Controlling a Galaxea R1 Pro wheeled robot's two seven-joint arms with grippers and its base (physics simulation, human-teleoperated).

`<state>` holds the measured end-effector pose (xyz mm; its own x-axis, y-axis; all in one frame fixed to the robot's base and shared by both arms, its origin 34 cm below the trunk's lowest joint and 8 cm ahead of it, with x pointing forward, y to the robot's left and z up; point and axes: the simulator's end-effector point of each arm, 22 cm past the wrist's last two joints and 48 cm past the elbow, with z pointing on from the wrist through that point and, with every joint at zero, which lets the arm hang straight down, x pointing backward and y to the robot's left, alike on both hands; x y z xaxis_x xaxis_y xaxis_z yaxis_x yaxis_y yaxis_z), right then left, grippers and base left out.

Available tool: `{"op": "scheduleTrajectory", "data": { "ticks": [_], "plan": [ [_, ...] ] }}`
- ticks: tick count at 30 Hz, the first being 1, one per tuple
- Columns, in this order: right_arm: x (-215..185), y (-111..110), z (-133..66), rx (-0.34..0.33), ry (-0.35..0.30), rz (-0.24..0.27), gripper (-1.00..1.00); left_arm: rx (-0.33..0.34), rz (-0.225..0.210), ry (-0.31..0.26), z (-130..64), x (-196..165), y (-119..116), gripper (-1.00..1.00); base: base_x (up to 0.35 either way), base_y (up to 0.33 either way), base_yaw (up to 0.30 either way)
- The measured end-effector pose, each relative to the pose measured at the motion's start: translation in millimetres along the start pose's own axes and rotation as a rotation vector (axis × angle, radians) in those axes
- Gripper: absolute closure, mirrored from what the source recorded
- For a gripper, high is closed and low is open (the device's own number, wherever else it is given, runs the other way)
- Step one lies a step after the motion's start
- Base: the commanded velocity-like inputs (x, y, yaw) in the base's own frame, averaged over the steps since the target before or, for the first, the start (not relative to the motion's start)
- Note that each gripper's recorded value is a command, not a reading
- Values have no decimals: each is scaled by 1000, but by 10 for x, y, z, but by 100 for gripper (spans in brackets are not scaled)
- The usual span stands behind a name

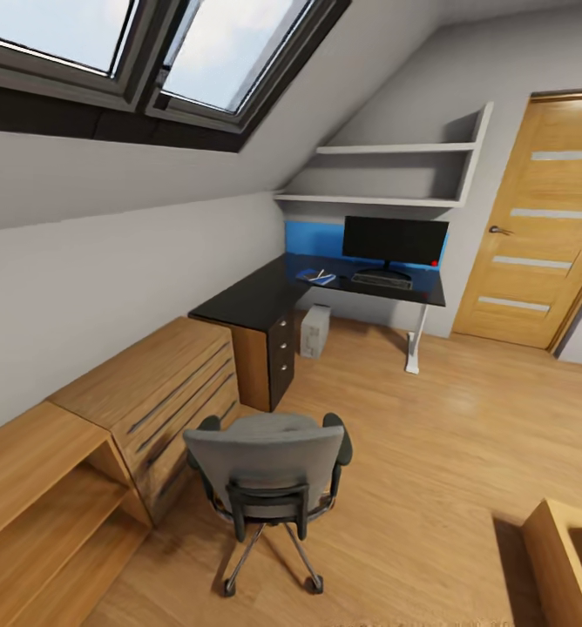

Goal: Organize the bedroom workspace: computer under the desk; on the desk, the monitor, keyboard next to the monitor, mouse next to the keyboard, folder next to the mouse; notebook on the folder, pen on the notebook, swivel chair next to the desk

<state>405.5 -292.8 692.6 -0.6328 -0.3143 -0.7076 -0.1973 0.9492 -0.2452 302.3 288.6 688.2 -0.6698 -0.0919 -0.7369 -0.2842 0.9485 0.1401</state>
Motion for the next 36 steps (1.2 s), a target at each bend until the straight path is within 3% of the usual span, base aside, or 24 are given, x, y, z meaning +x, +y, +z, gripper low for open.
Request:
{"op": "scheduleTrajectory", "data": {
  "ticks": [17,36],
  "plan": [
    [0,0,0,0,0,0,-100,-2,0,0,-1,1,6,-100,0,69,-293],
    [0,5,0,-2,0,-2,-100,-2,0,0,-1,1,6,-100,0,269,-268]
  ]
}}
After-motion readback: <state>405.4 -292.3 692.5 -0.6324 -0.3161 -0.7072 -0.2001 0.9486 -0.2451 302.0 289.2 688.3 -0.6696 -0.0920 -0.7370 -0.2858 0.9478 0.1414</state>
